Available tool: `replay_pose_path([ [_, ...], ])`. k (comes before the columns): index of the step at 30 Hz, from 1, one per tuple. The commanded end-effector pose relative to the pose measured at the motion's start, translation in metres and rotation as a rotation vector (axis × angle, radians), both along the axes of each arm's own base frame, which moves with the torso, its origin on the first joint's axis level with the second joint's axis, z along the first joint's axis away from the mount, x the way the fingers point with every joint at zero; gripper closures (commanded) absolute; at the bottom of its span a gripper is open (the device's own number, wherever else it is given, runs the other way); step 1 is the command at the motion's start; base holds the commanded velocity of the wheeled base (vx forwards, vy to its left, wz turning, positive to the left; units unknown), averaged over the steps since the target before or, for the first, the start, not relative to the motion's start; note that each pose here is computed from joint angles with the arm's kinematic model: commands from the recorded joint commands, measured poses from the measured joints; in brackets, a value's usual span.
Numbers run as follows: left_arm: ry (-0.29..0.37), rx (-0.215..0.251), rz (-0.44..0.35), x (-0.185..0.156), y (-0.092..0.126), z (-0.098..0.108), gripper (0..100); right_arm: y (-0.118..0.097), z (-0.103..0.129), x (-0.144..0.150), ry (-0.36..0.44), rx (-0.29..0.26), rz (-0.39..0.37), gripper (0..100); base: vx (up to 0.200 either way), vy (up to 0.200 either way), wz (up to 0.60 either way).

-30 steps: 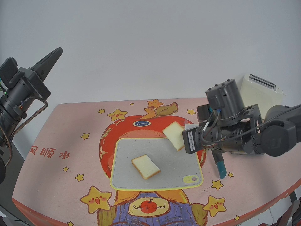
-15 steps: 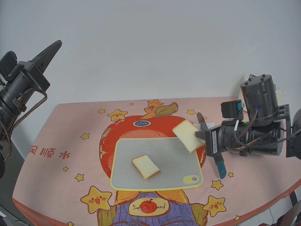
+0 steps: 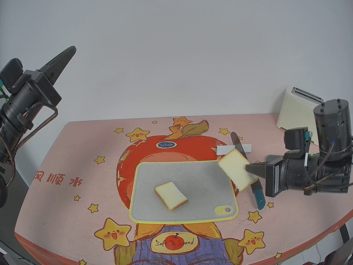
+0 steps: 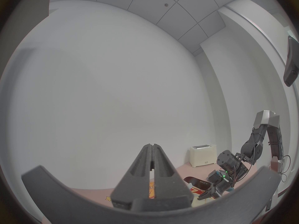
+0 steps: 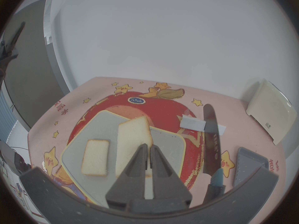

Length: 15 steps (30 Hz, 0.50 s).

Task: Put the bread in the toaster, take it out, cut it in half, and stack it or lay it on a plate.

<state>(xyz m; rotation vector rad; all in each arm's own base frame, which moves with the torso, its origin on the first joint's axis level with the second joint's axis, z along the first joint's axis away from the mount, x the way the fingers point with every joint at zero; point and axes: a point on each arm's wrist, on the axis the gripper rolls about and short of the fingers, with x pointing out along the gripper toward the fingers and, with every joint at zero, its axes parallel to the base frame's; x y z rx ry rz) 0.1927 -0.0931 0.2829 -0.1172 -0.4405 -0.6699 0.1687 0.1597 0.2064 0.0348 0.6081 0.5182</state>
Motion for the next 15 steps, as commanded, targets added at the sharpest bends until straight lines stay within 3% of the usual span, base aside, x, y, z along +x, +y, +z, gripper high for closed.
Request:
replay_pose_path([
  [1, 0.006, 0.001, 0.000, 0.0013, -0.0005, -0.0013, 100, -0.0041, 0.0022, -0.0109, -0.010, 0.011, 0.022, 100, 0.000, 0.000, 0.00],
  [15, 0.014, -0.005, -0.004, 0.0014, -0.0005, -0.0019, 100, -0.0039, -0.0006, -0.0126, -0.064, 0.064, 0.027, 100, 0.000, 0.000, 0.00],
])
